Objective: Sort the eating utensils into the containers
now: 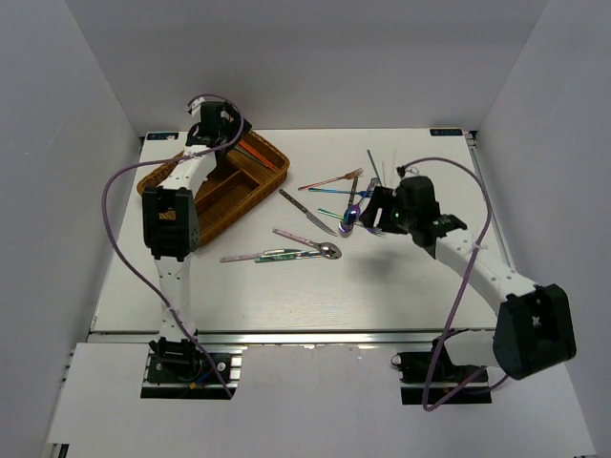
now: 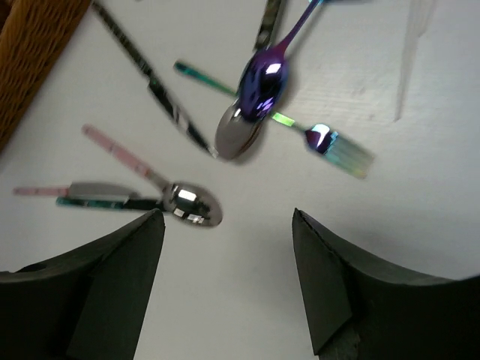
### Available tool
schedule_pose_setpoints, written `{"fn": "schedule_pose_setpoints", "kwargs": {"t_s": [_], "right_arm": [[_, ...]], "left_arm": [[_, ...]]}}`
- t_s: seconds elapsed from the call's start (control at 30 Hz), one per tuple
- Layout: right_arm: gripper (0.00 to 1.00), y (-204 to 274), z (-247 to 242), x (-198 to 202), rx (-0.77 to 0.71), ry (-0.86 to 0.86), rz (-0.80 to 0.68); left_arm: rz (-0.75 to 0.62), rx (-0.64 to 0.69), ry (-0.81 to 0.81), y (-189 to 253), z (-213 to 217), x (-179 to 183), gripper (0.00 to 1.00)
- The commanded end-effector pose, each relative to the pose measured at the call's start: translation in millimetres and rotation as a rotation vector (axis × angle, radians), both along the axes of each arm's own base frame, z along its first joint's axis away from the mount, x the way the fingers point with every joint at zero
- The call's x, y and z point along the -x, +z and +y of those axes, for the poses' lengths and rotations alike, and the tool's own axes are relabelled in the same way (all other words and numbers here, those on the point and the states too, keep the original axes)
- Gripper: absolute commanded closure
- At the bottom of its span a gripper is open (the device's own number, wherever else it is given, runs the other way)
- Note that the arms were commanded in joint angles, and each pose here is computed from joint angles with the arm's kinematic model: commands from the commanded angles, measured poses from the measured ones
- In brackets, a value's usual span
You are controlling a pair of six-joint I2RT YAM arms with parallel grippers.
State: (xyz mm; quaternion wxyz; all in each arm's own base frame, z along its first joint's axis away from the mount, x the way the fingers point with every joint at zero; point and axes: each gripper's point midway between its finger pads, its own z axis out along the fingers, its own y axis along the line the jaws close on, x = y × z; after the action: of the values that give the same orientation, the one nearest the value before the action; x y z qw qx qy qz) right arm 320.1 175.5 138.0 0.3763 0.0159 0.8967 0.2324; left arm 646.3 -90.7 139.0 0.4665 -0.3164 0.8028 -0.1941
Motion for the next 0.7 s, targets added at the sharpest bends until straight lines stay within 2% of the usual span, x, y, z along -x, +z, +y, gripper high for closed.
{"fn": "schedule_pose_setpoints", "kwargs": {"t_s": [0.0, 0.03, 0.1, 0.13, 0.17, 0.2, 0.23, 0.27, 0.3, 0.33, 0.4, 0.43, 0.53, 0.63, 0.67], "right_arm": [[0.28, 13.6, -46.2, -45.6, 0.201, -0.161, -0.056], [0.29, -3.3, -59.8, -55.1, 0.248, -0.193, -0.001], [0.34, 4.7, -74.0, -80.2, 0.292, -0.245, -0.012], [0.37, -14.8, -81.9, -89.6, 0.321, -0.255, 0.038], [0.38, -4.7, -83.4, -107.7, 0.327, -0.262, 0.005], [0.44, -4.7, -86.2, -117.7, 0.343, -0.275, 0.002], [0.46, -20.9, -88.2, -128.6, 0.359, -0.273, 0.034], [0.47, -22.3, -88.0, -139.0, 0.371, -0.263, 0.026], [0.49, -7.0, -89.1, -158.4, 0.377, -0.279, -0.017], [0.49, -24.3, -89.0, -168.7, 0.405, -0.270, 0.007], [0.50, -12.0, -90.8, -195.6, 0.436, -0.275, -0.025], [0.50, -34.1, -91.9, -203.9, 0.465, -0.270, 0.016], [0.52, -46.5, -93.8, -226.8, 0.497, -0.264, 0.035], [0.55, -51.3, -94.9, -240.3, 0.499, -0.276, 0.026], [0.56, -52.5, -95.8, -242.8, 0.496, -0.280, 0.026]], "left_arm": [[-0.268, -0.052, 0.021, 188.8, 15.5, 42.6, 0.02], [-0.235, -0.053, -0.006, 179.6, 13.2, 58.2, 0.02], [-0.258, -0.045, -0.042, 193.0, 10.0, 89.5, 0.02], [-0.332, -0.035, -0.057, 232.0, 10.7, 124.5, 0.02], [-0.272, -0.033, -0.095, 195.0, 5.7, 144.1, 0.02], [-0.278, -0.034, -0.106, 194.5, 5.6, 163.6, 0.02], [-0.347, -0.033, -0.110, 220.5, 8.3, 197.2, 0.02], [-0.291, -0.037, -0.136, 183.2, 5.3, 215.7, 0.02], [-0.286, -0.044, -0.139, 176.8, 7.5, 230.7, 0.02], [-0.323, -0.051, -0.146, 187.7, 9.8, 254.0, 0.02], [-0.264, -0.052, -0.253, 154.0, -2.5, 280.1, 0.02], [-0.247, -0.088, -0.291, 145.0, -3.5, 289.3, 0.02], [-0.170, -0.184, -0.365, 115.2, 0.9, 317.6, 0.02], [-0.127, -0.266, -0.316, 93.3, 19.3, 337.8, 0.02], [-0.182, -0.270, -0.299, 102.9, 21.5, 342.9, 0.02]]}}
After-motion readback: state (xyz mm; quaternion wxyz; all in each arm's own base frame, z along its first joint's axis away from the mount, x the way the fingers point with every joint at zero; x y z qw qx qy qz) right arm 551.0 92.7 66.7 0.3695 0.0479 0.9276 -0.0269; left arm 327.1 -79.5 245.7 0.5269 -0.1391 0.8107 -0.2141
